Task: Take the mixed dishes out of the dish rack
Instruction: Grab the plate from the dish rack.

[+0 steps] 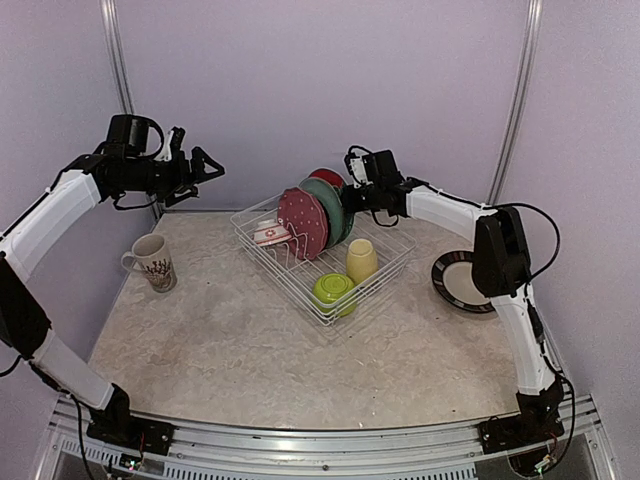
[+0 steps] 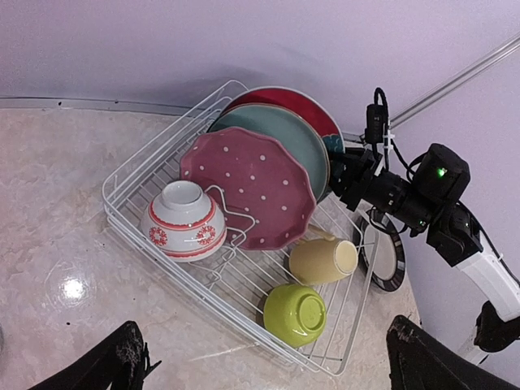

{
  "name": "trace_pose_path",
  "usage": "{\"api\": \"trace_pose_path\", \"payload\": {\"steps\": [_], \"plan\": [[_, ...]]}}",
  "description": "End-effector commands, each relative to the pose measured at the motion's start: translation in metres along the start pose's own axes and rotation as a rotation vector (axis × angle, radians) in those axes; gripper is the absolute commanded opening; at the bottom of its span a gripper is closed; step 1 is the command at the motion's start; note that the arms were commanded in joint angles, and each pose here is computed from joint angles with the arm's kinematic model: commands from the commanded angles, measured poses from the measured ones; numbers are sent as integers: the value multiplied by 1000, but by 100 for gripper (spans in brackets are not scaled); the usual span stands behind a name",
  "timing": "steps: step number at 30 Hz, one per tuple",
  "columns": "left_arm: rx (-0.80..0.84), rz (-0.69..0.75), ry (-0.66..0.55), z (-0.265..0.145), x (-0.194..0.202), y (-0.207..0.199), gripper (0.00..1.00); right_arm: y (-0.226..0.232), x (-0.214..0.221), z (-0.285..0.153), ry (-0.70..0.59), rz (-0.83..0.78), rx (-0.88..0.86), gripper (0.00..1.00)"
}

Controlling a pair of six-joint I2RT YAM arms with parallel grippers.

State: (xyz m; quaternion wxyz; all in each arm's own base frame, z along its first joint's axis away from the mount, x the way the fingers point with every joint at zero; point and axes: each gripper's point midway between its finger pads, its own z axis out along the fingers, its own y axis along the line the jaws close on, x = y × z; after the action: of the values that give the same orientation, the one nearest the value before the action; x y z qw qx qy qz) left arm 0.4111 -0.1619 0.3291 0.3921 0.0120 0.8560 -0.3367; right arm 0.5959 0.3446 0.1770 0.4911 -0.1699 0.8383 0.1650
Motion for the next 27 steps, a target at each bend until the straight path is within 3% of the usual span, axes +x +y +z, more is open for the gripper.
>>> {"api": "trace_pose_path", "payload": {"steps": [1, 3, 17, 27], "plan": [[20, -4, -15, -3, -5, -3, 99, 9, -6, -3, -5, -29, -10, 11], [19, -5, -17, -4, -6, -2, 99, 12, -10, -7, -8, -51, -14, 0], [-3, -41, -12, 2, -8, 16, 99, -5, -80, -83, -102, -182, 227, 0], [-2, -46, 1, 7, -6, 18, 99, -20, -115, -152, -188, -173, 398, 0]]}}
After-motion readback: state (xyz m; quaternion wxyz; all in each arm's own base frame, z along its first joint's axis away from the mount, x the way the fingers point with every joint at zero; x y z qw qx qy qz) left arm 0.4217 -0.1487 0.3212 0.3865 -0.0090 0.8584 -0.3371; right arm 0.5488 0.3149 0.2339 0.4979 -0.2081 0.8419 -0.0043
